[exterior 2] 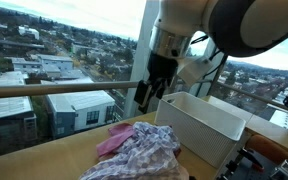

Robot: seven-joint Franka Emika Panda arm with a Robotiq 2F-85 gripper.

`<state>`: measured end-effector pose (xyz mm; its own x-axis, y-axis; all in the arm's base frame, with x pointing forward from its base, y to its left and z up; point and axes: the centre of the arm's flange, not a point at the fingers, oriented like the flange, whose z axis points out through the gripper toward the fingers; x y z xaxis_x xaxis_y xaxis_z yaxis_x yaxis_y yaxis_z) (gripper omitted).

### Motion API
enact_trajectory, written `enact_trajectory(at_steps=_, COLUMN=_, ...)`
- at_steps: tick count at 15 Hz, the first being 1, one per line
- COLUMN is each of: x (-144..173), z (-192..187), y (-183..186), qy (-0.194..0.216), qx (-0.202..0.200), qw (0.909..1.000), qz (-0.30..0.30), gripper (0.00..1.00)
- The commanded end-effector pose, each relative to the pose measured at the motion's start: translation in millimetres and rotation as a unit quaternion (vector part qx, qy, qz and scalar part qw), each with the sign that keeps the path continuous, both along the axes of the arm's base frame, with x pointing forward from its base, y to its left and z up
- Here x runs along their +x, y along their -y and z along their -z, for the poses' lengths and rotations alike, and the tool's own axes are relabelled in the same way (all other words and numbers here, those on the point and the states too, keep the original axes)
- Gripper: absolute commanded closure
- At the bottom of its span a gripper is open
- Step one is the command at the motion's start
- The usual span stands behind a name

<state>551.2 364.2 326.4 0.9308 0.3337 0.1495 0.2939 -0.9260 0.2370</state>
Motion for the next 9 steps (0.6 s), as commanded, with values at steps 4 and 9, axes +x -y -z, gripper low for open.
enact_trajectory(at_steps=4, x=52.4, z=108.4, y=-6.2, qy=-0.084, qx=0.058, qw=0.9946, qz=0.015, gripper=0.00)
enact_trajectory(at_steps=9, x=45.2, z=165.1, y=4.6, qy=-0.155, qx=0.043, qw=0.9851, qz=0.061, gripper=0.00)
